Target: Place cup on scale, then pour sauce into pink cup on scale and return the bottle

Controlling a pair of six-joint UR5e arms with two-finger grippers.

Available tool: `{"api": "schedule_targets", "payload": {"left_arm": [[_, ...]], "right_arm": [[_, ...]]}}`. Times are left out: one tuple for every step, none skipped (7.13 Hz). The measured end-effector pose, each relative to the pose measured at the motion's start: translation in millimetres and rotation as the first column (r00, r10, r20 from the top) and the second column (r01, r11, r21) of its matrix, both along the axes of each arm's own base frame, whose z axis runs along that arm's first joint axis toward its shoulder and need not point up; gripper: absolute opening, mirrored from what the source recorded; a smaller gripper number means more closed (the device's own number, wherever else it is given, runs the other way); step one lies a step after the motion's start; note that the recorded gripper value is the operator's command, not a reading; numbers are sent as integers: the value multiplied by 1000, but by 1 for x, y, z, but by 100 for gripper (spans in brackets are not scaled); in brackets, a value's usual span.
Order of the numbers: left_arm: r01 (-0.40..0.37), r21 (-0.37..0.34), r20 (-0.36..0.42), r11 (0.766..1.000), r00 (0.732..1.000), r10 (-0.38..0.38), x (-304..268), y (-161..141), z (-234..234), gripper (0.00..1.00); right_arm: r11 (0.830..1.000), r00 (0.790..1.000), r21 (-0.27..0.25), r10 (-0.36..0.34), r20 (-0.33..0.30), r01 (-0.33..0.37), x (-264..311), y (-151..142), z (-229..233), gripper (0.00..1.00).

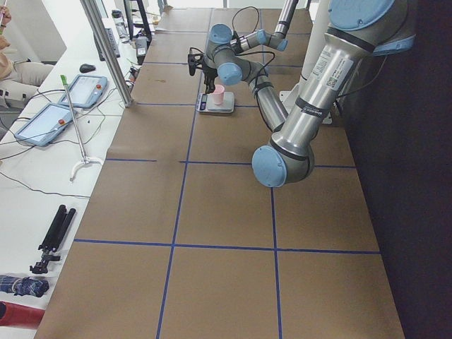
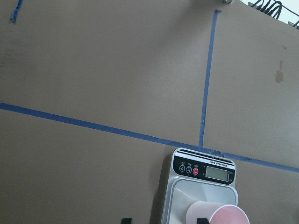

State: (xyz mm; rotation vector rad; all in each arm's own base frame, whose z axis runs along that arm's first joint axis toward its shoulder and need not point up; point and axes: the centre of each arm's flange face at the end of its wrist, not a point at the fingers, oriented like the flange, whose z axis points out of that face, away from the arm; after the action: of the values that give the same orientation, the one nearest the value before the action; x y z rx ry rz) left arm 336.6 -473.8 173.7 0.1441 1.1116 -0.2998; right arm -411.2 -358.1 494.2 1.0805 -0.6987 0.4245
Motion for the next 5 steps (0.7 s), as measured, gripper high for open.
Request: {"api": "schedule_targets", "payload": {"left_arm": [[0, -1, 1, 1000, 1000, 0, -1, 1, -1, 56], [0, -4, 4, 1000, 1000, 0, -3, 3, -3, 56], [0, -6, 6, 1000, 1000, 0, -4, 4, -5, 56], [0, -6, 5, 1000, 1000, 0, -5, 5, -6, 56], [0, -7, 5, 1000, 1000, 0, -5, 5, -8, 56]], "right_arm": [[1000, 1000, 0, 0, 0, 0, 0, 0, 0, 100], [1000, 1000, -1, -1, -3, 1, 1, 0, 2, 100], [1000, 1000, -1, 0, -7, 0, 1, 0, 3, 100], [1000, 1000, -1, 2, -11, -2, 1, 0, 4, 100], [1000, 1000, 4, 7, -12, -7, 0, 2, 4, 100]]}}
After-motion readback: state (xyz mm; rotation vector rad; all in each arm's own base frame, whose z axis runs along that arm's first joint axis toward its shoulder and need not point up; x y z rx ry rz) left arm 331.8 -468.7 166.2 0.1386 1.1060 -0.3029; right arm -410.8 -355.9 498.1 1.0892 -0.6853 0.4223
